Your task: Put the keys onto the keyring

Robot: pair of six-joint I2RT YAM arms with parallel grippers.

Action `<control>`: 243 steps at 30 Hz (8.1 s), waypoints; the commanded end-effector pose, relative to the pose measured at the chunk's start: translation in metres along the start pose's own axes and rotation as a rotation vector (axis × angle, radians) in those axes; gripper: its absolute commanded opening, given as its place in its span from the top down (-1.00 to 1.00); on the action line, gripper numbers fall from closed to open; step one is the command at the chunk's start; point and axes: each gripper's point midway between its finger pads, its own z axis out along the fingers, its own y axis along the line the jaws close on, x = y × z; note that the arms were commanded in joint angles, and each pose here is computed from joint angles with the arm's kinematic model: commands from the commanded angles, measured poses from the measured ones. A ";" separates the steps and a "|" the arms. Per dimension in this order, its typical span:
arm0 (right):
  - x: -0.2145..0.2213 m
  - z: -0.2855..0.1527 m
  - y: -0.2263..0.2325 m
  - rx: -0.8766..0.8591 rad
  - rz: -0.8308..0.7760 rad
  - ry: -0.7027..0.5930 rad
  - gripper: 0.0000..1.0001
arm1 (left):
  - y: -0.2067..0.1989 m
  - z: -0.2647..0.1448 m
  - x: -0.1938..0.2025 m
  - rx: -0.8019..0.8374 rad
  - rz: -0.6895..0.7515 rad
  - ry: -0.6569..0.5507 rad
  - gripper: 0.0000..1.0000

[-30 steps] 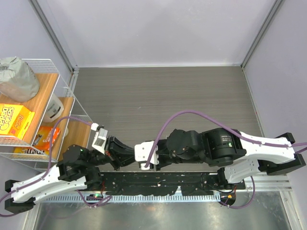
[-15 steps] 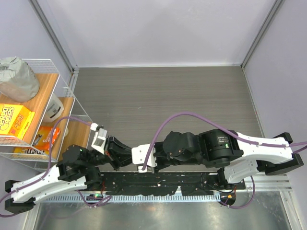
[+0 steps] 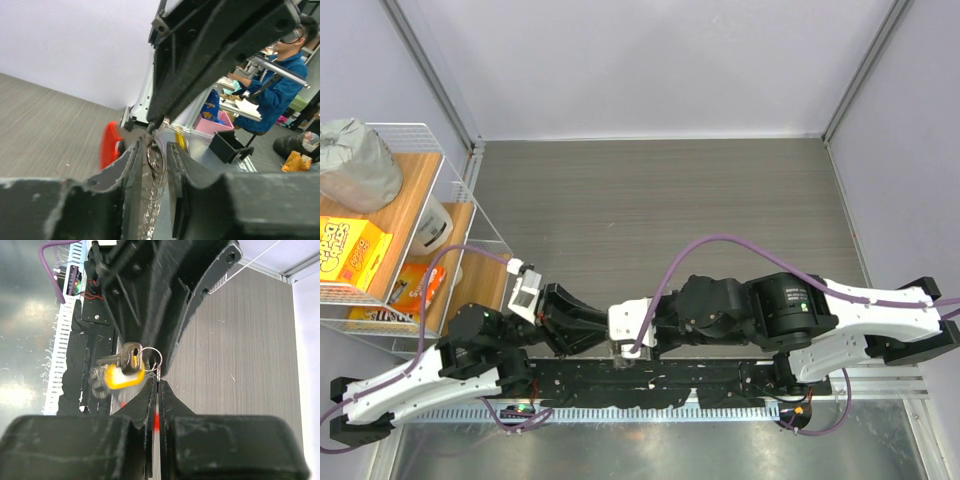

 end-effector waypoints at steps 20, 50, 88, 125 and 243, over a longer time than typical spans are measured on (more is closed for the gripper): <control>-0.009 -0.040 -0.018 0.108 0.107 -0.178 0.89 | -0.024 0.005 -0.041 0.040 0.013 -0.026 -0.35; -0.018 -0.053 -0.019 0.124 0.155 -0.272 0.89 | -0.009 0.033 -0.026 0.011 -0.001 0.043 0.25; -0.074 -0.090 -0.012 0.128 0.181 -0.885 0.89 | -0.030 0.028 -0.024 0.134 0.009 0.040 0.80; -0.032 -0.080 -0.037 0.304 0.266 -0.759 0.89 | -0.002 -0.003 -0.015 -0.041 -0.002 0.005 -0.06; 0.133 -0.120 -0.160 0.817 0.853 -0.259 -0.91 | 0.060 -0.011 -0.032 -0.428 0.101 0.052 -0.99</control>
